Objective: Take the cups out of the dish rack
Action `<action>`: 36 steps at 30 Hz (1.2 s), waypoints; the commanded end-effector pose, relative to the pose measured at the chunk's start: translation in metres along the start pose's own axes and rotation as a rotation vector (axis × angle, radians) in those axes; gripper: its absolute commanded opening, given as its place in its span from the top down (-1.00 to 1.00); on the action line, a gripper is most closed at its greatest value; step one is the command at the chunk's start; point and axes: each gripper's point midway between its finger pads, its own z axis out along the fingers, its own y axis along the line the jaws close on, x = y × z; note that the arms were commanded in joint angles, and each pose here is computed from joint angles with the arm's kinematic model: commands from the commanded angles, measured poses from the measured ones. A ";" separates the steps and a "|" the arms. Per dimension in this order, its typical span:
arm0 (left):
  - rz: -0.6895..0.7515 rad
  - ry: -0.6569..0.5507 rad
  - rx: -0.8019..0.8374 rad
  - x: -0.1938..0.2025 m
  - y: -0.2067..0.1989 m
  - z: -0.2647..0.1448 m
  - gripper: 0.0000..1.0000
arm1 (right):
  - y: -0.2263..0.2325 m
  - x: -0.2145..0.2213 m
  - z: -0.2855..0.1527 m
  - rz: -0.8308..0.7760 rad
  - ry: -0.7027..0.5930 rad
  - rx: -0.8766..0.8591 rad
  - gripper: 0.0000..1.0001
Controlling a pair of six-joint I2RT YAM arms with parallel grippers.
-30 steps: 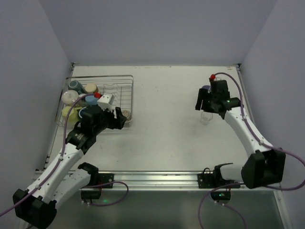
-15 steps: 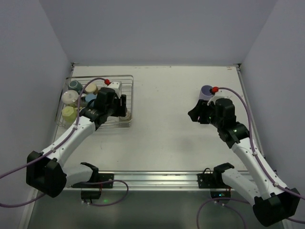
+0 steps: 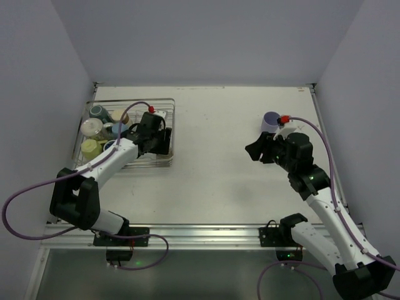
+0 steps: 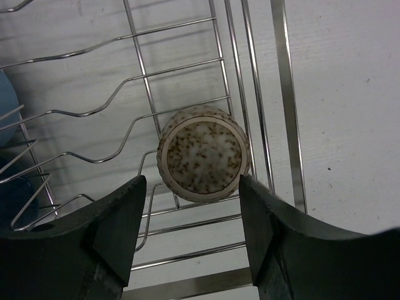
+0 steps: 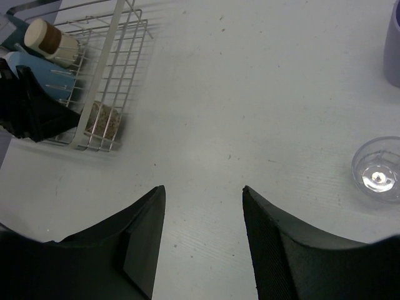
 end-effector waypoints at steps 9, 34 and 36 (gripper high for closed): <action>0.035 0.066 -0.049 0.005 0.005 0.019 -0.37 | 0.017 -0.009 -0.004 0.000 -0.037 -0.075 -0.10; -0.028 0.033 -0.137 -0.006 0.016 0.020 -0.67 | 0.024 -0.005 -0.002 0.004 -0.037 -0.119 -0.09; -0.038 0.036 -0.122 -0.003 0.014 0.017 -0.71 | 0.025 -0.005 -0.002 0.004 -0.036 -0.124 -0.09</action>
